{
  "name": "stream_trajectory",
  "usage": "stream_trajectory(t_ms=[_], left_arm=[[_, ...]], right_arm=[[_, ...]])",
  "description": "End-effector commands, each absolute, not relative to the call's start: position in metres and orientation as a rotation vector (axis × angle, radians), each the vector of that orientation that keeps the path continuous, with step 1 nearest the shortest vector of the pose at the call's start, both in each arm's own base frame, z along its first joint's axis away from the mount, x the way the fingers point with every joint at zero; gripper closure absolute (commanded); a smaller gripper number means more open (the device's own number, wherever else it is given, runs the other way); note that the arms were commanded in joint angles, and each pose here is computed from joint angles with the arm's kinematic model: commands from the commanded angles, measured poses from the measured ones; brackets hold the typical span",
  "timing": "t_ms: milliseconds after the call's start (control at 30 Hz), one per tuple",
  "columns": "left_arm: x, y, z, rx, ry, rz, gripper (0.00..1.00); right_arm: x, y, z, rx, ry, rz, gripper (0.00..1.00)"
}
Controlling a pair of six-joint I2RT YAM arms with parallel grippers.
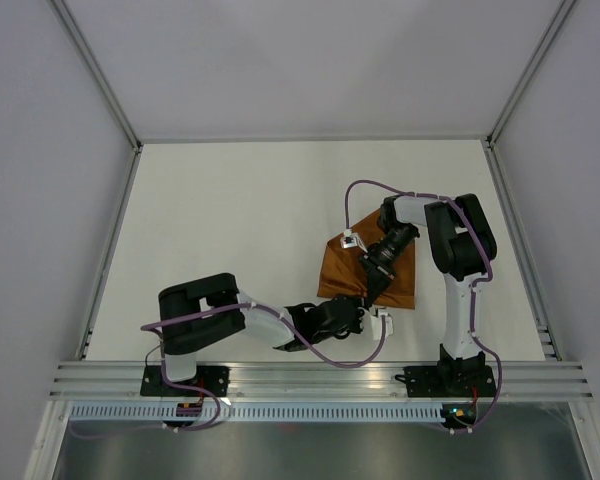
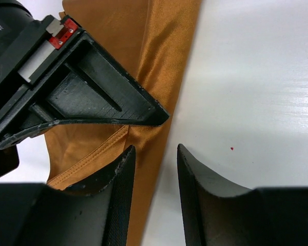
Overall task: Fold the napkin, place the utensils inside, and roll it up
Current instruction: Roll the napkin at the center of the board.
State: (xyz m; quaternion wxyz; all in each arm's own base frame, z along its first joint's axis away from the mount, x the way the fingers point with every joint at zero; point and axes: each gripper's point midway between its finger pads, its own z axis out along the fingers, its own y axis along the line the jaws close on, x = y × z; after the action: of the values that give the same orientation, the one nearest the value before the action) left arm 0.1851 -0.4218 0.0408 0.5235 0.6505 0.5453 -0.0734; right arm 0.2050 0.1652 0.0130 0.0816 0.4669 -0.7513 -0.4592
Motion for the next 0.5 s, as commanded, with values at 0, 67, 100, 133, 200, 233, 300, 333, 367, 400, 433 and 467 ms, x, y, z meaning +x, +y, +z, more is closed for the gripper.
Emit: stream_trajectory(t_ms=[0,67,100,133,200,233,300,333,367,400,433,467], left_arm=[[0.195,-0.433,0.045,1.556,1.256,-0.149,0.56],[0.193,-0.435,0.042,1.572,1.276,-0.185,0.56],[0.192,-0.434,0.037,1.595,1.288,-0.207,0.56],[0.193,-0.434,0.037,1.591,1.291,-0.21,0.56],[0.199,-0.431,0.032,1.59,1.31,-0.197,0.57],[0.201,-0.431,0.032,1.588,1.314,-0.198,0.57],[0.201,-0.43,0.029,1.595,1.327,-0.229,0.57],[0.202,-0.429,0.027,1.597,1.338,-0.232,0.57],[0.2,-0.431,0.026,1.616,1.339,-0.258,0.57],[0.198,-0.43,0.022,1.631,1.347,-0.266,0.58],[0.196,-0.43,0.019,1.645,1.362,-0.276,0.59],[0.193,-0.431,0.017,1.657,1.366,-0.293,0.59]], right_arm=[[0.23,0.157,-0.026,1.622,-2.268,-1.251,0.85],[0.231,0.156,-0.026,1.624,-2.268,-1.248,0.85],[0.231,0.157,-0.026,1.624,-2.27,-1.248,0.85],[0.231,0.156,-0.026,1.621,-2.27,-1.243,0.86],[0.231,0.156,-0.026,1.619,-2.27,-1.243,0.85],[0.231,0.156,-0.027,1.619,-2.27,-1.243,0.85],[0.232,0.156,-0.027,1.617,-2.271,-1.243,0.86],[0.232,0.156,-0.027,1.615,-2.271,-1.243,0.86],[0.231,0.156,-0.028,1.613,-2.27,-1.239,0.86],[0.231,0.156,-0.027,1.614,-2.269,-1.24,0.86],[0.231,0.156,-0.028,1.611,-2.269,-1.238,0.86],[0.233,0.156,-0.027,1.616,-2.272,-1.238,0.86]])
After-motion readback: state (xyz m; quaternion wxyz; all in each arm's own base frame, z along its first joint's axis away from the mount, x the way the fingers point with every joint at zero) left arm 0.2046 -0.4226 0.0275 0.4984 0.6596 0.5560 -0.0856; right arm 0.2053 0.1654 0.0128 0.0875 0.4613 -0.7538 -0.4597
